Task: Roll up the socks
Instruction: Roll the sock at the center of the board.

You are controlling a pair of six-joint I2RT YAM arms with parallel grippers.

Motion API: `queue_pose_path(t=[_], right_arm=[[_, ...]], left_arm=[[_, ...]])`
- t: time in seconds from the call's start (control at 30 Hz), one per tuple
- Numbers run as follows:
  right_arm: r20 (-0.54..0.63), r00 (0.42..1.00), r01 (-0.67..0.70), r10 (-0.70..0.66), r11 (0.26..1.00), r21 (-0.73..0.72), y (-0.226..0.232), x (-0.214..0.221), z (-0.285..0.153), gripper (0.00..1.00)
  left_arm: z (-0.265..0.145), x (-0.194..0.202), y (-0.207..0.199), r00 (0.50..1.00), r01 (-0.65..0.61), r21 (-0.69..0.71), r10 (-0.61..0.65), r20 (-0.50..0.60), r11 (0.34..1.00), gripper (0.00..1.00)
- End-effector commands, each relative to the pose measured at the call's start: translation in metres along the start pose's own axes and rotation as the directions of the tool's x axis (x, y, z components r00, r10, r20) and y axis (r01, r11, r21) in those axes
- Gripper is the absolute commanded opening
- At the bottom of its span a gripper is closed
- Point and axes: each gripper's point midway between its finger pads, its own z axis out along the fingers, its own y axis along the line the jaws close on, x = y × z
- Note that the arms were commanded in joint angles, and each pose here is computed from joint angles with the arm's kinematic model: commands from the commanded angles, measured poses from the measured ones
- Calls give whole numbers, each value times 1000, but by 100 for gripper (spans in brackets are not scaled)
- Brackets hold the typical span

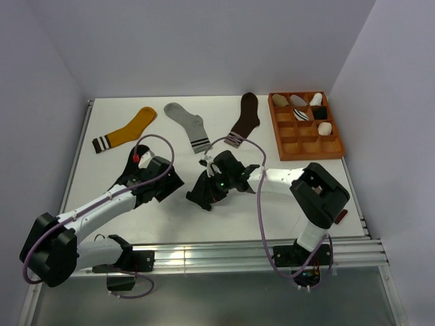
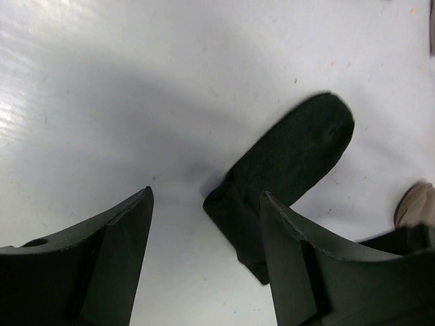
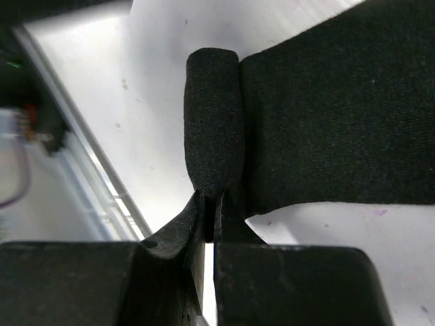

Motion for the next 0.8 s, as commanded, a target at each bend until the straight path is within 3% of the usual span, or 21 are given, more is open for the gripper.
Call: queue_pose_path(t=[0.0, 0.33, 0.77], right_arm=[[-17, 994, -111, 109, 977, -182, 13, -7, -4, 0], [-93, 942, -335, 322, 903, -270, -1, 13, 4, 0], [-99, 884, -466, 457, 844, -267, -24, 20, 7, 0]], left_arm=[[-5, 13, -13, 999, 42, 84, -40, -25, 996, 68], [6, 44, -17, 994, 51, 96, -42, -97, 994, 65], [21, 60, -12, 989, 80, 58, -72, -133, 995, 61]])
